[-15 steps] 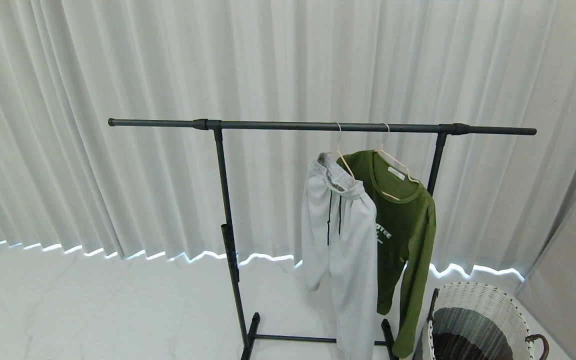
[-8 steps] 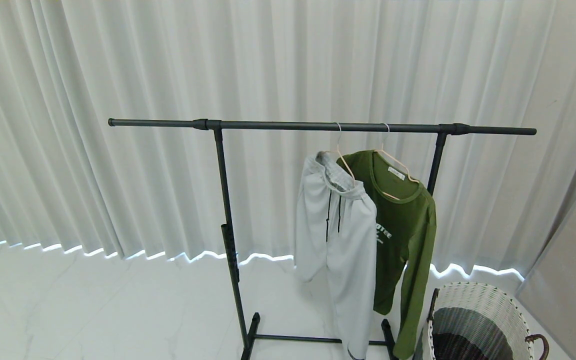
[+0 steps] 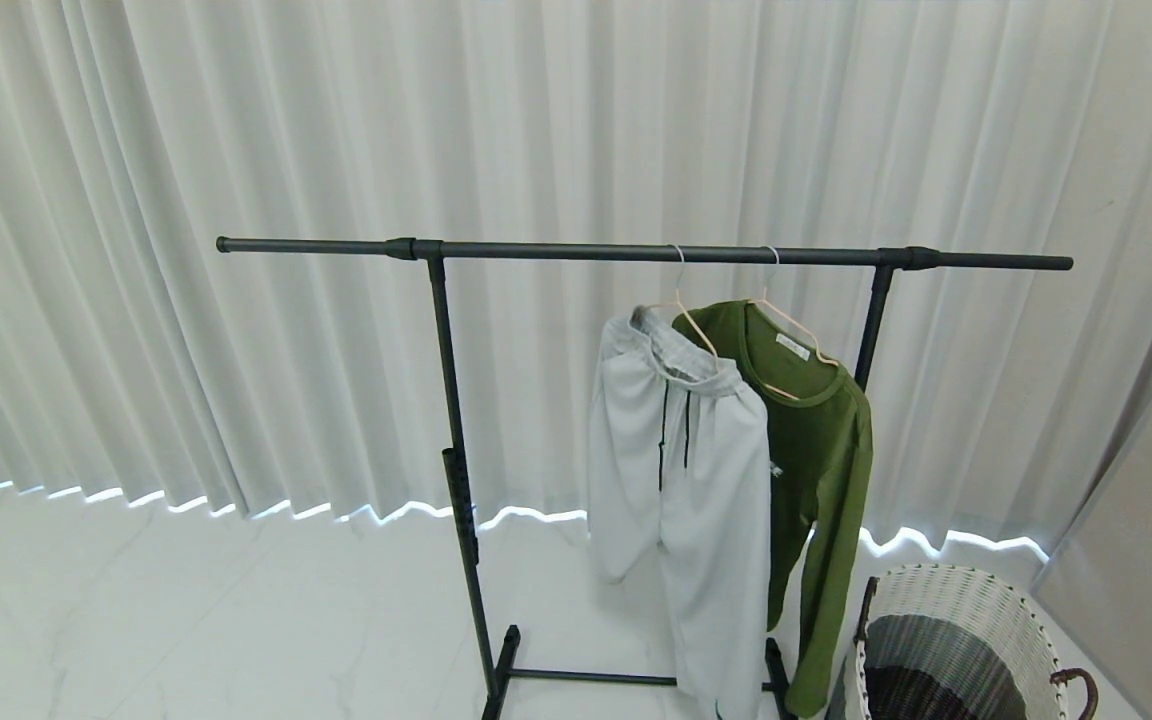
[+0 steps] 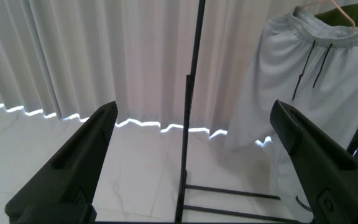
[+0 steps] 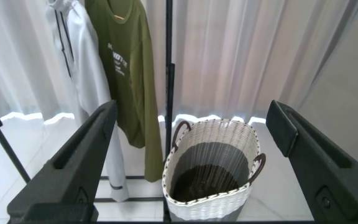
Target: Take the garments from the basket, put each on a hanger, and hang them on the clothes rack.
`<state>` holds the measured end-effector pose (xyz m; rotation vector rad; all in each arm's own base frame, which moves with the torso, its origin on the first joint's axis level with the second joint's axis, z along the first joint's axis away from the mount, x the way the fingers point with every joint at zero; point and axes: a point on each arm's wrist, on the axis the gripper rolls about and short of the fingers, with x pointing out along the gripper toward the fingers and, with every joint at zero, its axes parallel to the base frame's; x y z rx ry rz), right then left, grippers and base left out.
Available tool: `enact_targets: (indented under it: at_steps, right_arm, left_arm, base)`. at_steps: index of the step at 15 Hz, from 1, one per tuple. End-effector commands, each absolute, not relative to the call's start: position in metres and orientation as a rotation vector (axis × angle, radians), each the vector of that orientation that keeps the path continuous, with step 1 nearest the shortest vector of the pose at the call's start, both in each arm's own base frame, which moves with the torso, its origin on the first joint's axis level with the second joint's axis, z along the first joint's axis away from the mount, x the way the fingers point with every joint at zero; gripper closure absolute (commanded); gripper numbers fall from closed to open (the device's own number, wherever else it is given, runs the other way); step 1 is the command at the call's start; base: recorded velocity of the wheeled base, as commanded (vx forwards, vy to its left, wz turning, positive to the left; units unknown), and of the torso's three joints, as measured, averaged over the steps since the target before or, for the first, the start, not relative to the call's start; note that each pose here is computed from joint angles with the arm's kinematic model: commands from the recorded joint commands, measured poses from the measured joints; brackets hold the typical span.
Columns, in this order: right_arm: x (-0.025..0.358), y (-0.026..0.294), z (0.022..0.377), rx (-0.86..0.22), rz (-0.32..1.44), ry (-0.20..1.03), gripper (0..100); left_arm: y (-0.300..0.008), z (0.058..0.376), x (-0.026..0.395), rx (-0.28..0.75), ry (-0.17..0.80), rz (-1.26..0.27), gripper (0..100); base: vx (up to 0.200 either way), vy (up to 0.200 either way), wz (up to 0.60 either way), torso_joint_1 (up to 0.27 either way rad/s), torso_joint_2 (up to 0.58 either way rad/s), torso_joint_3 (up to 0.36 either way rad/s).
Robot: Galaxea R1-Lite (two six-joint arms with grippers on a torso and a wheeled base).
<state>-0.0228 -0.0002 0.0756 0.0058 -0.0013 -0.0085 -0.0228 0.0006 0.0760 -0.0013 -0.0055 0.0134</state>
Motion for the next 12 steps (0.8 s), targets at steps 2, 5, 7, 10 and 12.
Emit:
enact_targets:
  at_steps: [2, 5, 7, 10, 12]
  right_arm:
    - [-0.0228, -0.0002, 0.0756, 0.006, -0.008, -0.002, 0]
    - [-0.0228, -0.0002, 0.0756, 0.006, -0.008, -0.002, 0]
    - [-0.0228, -0.0002, 0.0756, 0.006, -0.008, -0.002, 0]
    - [-0.0228, -0.0002, 0.0756, 0.006, -0.008, -0.002, 0]
    - [-0.0228, -0.0002, 0.0756, 0.006, -0.008, -0.002, 0]
  left_arm:
    - [0.0006, 0.0761, -0.0228, -0.002, -0.006, 0.014, 0]
    - [0.0006, 0.0761, -0.0228, -0.002, -0.006, 0.014, 0]
    - [0.0006, 0.0761, -0.0228, -0.002, -0.006, 0.014, 0]
    - [0.0006, 0.0761, -0.0228, -0.002, -0.006, 0.014, 0]
    - [0.0006, 0.0761, -0.0228, -0.002, -0.006, 0.014, 0]
  base:
    - [0.0, 0.0, 0.0, 0.0, 0.0, 0.0]
    - [0.0, 0.0, 0.0, 0.0, 0.0, 0.0]
    - [0.0, 0.0, 0.0, 0.0, 0.0, 0.0]
    - [0.0, 0.0, 0.0, 0.0, 0.0, 0.0]
    - [0.0, 0.0, 0.0, 0.0, 0.0, 0.0]
